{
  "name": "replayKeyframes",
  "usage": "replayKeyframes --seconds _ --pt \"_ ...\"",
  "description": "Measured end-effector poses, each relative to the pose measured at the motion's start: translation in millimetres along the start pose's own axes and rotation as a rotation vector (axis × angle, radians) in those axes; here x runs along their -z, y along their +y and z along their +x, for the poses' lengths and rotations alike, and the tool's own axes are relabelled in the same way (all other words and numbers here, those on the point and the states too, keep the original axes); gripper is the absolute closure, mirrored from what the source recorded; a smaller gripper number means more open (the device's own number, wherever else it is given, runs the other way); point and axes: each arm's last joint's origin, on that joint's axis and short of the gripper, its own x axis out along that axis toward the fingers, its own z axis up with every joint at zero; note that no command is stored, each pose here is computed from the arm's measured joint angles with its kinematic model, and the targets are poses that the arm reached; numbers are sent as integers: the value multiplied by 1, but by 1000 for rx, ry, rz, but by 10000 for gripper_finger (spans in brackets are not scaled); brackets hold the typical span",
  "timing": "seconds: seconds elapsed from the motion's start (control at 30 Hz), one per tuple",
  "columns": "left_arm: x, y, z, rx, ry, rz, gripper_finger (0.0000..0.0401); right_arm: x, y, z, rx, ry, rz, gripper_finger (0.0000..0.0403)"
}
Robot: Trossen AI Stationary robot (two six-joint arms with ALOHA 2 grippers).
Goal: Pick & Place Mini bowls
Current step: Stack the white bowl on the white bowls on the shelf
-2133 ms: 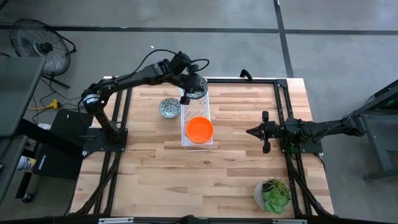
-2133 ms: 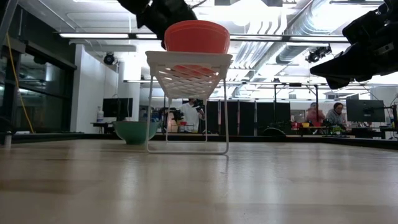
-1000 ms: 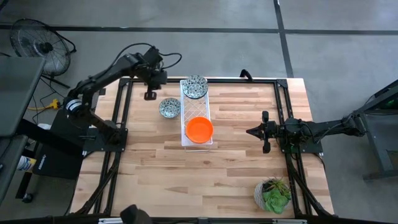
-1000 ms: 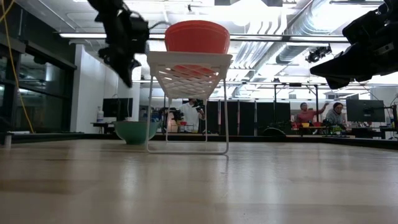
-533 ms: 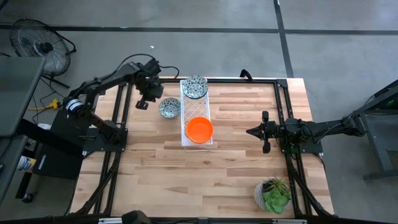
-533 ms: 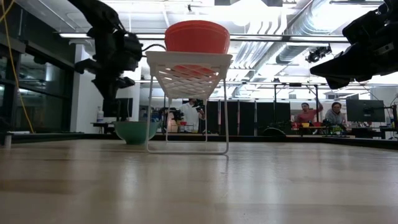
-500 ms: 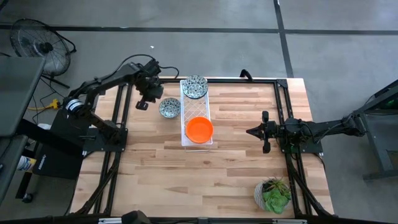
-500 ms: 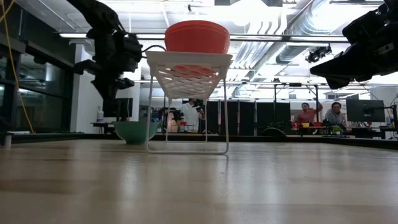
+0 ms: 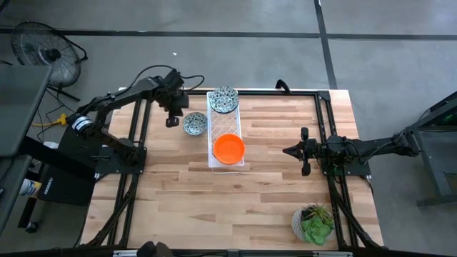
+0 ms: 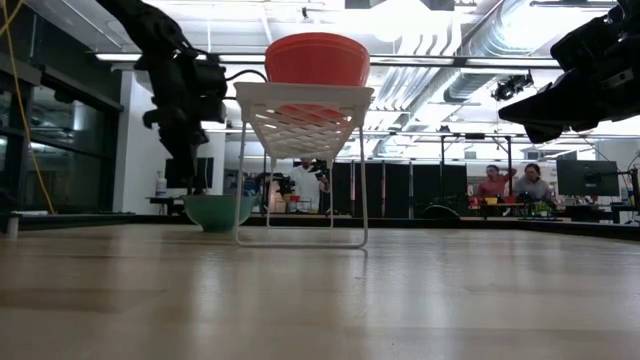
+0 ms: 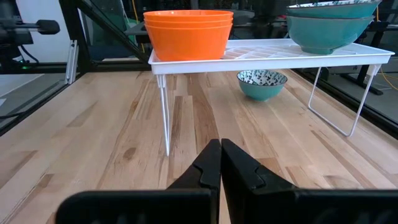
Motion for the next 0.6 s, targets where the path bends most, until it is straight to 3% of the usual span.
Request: replayKeyframes --seconds 0.17,0.33,0.6 --pt "-2 3 0 -45 -4 -105 401 0 0 0 0 0 0 402" --pt "-1 3 0 -49 6 -117 392 0 0 0 0 0 0 402" --pt "-1 3 0 -55 9 -167 299 0 0 0 0 0 0 402"
